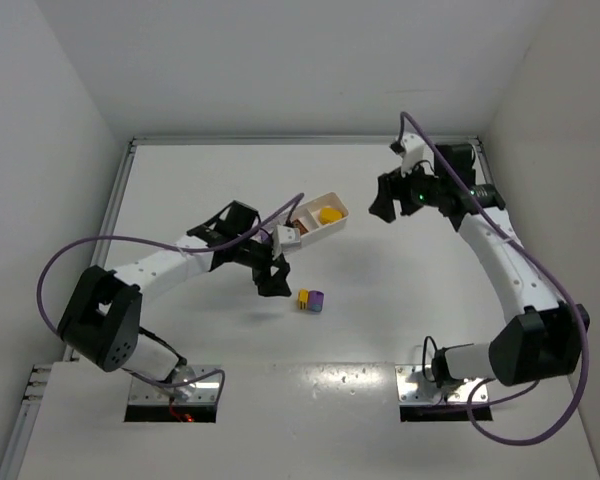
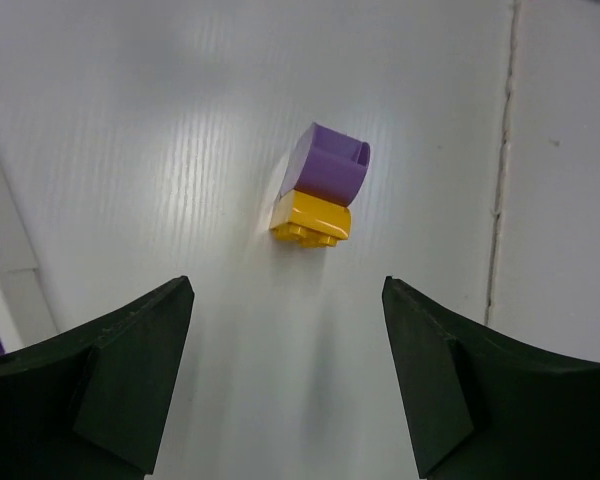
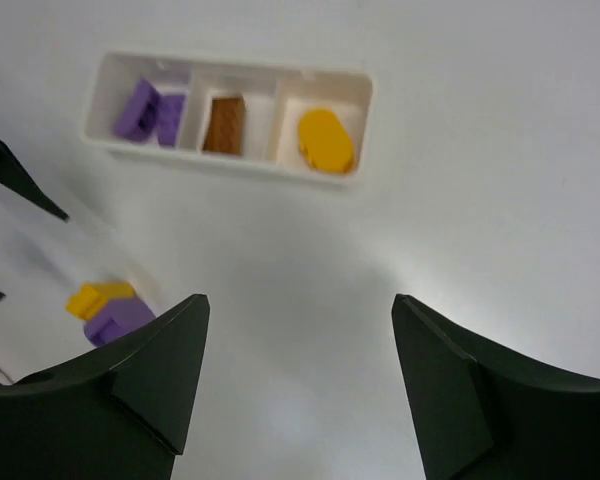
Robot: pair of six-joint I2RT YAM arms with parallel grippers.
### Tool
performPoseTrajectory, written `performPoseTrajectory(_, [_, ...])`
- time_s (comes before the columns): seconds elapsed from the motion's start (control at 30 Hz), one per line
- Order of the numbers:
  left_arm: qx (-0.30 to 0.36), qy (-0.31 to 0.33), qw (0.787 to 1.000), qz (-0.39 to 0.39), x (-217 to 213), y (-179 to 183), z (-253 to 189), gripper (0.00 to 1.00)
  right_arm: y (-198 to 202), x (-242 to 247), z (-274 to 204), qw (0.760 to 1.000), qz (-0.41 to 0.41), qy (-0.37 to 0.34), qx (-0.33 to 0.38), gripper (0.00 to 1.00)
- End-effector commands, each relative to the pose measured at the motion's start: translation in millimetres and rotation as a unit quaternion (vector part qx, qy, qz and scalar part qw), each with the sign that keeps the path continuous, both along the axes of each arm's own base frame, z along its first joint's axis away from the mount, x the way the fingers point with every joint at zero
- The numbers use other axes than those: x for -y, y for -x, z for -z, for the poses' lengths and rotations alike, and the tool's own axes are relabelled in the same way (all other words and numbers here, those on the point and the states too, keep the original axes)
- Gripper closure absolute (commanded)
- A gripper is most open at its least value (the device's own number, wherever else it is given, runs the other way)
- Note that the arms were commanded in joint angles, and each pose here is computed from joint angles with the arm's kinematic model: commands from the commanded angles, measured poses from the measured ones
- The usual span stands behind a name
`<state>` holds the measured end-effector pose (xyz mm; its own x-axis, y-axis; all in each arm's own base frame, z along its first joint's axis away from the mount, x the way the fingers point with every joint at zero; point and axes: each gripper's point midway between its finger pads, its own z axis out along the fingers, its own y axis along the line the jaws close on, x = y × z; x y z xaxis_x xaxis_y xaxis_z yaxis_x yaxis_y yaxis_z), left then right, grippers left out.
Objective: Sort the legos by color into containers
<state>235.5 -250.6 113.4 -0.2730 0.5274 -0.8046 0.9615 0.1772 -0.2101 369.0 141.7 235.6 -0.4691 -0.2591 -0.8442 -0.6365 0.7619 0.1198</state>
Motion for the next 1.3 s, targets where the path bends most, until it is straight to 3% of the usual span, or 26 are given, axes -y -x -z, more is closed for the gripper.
performPoseTrajectory(0.0, [0.109, 0.000, 0.994, 0.029, 12.7, -16.3, 2.3, 0.18, 28.0, 32.0, 47.1, 0.998, 0.033, 0.037, -0.046, 0.25])
performPoseTrajectory(0.1, [0.143, -0.001, 0.989, 0.050, 22.5, -15.0, 10.4, 0.18, 42.0, 55.8, 47.5, 0.997, 0.055, 0.019, -0.042, 0.23])
performPoseTrajectory(0.37, [0.138, -0.040, 0.982, 0.124, 47.9, 7.6, 56.1, 0.18, 51.9, 75.8, 45.6, 0.995, 0.070, -0.022, -0.069, 0.23])
performPoseTrajectory(0.6, [0.151, -0.045, 0.978, 0.137, 62.7, 4.5, 58.1, 0.19, 50.7, 86.3, 48.8, 0.992, 0.079, -0.046, -0.087, 0.23])
performPoseTrajectory(0.8, [0.144, -0.050, 0.979, 0.138, 61.1, 6.3, 62.6, 0.35, 50.2, 91.0, 47.5, 0.991, 0.076, -0.064, -0.088, 0.23])
performPoseTrajectory(0.9, [0.142, -0.057, 0.977, 0.152, 63.1, 15.3, 65.5, 0.57, 52.1, 87.5, 49.1, 0.991, 0.065, -0.071, -0.093, 0.23])
performPoseTrajectory(1.0, [0.143, -0.062, 0.976, 0.154, 63.7, 17.7, 62.5, 0.70, 54.0, 84.9, 51.1, 0.990, 0.050, -0.082, -0.104, 0.23])
performPoseTrajectory(1.13, [0.138, -0.040, 0.979, 0.147, 68.2, 16.9, 44.6, 0.77, 67.3, 67.0, 50.1, 0.985, -0.009, -0.121, -0.119, 0.23])
performPoseTrajectory(1.27, [0.063, 0.037, 0.992, 0.099, 77.7, 4.7, -2.7, 0.79, 93.4, 30.9, 54.8, 0.964, -0.113, -0.193, -0.146, 0.19])
